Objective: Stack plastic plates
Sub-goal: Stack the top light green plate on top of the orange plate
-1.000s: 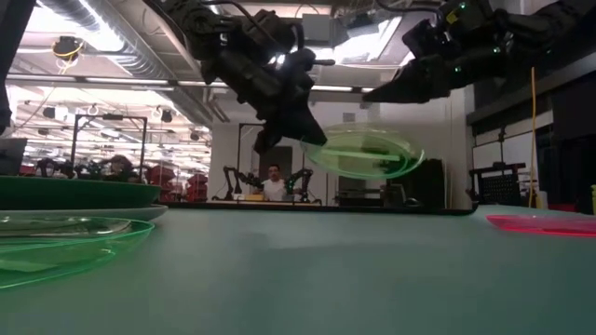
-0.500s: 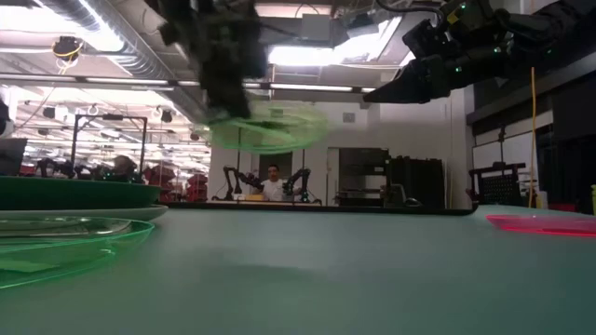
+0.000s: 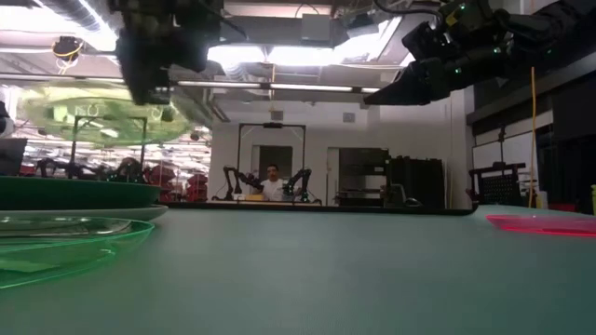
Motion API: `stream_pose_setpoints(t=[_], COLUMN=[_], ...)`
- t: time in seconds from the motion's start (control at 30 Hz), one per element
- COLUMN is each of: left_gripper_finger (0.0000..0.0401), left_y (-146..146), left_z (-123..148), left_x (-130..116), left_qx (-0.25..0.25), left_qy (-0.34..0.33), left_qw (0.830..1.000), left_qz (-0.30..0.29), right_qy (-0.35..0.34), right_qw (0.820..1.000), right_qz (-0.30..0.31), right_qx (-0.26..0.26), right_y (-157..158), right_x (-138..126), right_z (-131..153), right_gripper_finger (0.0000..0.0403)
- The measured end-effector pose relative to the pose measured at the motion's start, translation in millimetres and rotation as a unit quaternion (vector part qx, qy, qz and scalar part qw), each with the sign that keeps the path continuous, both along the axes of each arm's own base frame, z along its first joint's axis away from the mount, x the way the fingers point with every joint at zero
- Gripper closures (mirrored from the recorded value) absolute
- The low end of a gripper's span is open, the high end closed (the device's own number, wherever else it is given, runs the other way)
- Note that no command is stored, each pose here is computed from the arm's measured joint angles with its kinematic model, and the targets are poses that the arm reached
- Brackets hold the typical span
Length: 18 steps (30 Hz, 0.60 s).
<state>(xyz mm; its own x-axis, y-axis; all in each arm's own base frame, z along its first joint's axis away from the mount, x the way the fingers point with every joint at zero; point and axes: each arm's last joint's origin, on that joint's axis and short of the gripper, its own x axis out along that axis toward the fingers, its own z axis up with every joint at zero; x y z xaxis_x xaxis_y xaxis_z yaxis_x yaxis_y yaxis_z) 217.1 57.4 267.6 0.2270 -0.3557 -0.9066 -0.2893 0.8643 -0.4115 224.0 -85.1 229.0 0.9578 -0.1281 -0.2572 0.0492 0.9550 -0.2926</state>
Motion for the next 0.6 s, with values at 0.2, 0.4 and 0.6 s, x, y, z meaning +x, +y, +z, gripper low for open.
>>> stream_pose_setpoints(t=[0.2, 0.4, 0.6], left_gripper_finger=[0.04, 0.04, 0.04], left_y=[-7.3, -15.7, -23.4], left_z=[-1.1, -6.7, -34.5], left_x=[-4.8, -6.5, -16.1], left_qx=[0.02, 0.03, 0.018], left_qy=[0.026, 0.043, 0.087], left_qw=[0.998, 0.996, 0.992], left_qz=[-0.049, -0.078, -0.092], right_qy=[0.001, 0.001, 0.001], right_qw=[1.0, 1.0, 1.0], right_qz=[0.0, 0.0, 0.0], right_qx=[0.0, 0.0, 0.0], right_y=[0.0, 0.0, 0.0], right_x=[0.0, 0.0, 0.0], right_z=[-0.2, -0.1, -0.2], right_gripper_finger=[0.0308, 0.0308, 0.0308])
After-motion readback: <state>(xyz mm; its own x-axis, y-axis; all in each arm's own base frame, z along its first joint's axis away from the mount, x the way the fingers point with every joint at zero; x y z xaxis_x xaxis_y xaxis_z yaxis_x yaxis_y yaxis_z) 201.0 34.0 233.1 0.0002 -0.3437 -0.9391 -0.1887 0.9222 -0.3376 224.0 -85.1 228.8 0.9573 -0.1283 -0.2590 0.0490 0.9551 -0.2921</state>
